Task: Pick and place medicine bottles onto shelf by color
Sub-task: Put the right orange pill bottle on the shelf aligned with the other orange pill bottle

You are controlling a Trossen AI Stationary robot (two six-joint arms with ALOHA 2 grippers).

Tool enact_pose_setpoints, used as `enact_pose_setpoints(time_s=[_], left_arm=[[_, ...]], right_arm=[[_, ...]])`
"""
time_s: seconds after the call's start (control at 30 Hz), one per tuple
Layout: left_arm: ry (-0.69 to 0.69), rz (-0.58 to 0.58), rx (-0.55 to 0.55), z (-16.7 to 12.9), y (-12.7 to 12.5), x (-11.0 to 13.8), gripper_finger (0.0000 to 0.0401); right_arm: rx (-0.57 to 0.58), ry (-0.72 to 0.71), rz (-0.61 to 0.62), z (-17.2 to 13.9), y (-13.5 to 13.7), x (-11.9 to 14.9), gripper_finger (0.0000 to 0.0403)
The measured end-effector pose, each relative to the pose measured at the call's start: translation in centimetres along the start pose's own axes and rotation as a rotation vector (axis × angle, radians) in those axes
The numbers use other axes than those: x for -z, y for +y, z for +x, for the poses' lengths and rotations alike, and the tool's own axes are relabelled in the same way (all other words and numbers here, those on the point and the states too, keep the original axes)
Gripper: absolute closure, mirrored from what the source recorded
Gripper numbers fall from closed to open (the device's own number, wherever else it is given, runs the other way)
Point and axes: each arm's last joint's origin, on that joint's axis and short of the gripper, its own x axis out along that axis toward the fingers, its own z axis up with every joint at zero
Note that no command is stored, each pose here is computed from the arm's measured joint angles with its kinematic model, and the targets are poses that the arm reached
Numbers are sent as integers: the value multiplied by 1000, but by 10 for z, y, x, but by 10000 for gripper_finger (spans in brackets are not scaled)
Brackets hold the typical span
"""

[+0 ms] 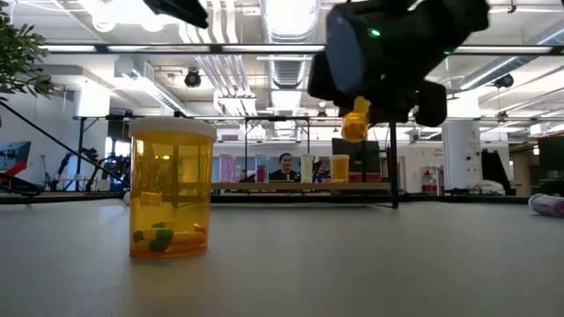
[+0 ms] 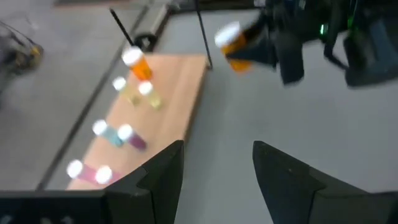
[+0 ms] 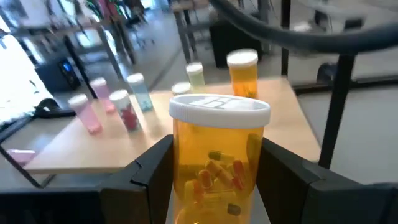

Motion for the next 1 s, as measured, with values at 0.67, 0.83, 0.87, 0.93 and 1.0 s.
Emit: enact_pose_setpoints(time_s=[0.67,0.83,0.87,0.93,1.0], left_arm=[[-145,135,-149,-42,29,-24,225],[-163,119,-197,-66,41,-15,225],[-173,113,-198,-71,43,-13,225],[-197,100,-199,-79,46,-11,225],[-217,89,-201,-86,49,-9,225]], right_arm=[[-178,677,-158,32,67,-44,220],[-157,586,-172,45,47,-71,220],[-155,562,-160,45,43,-76,220],[-173,516,-107,46,35,-82,220],[-218,450,-49,47,30,-81,220]])
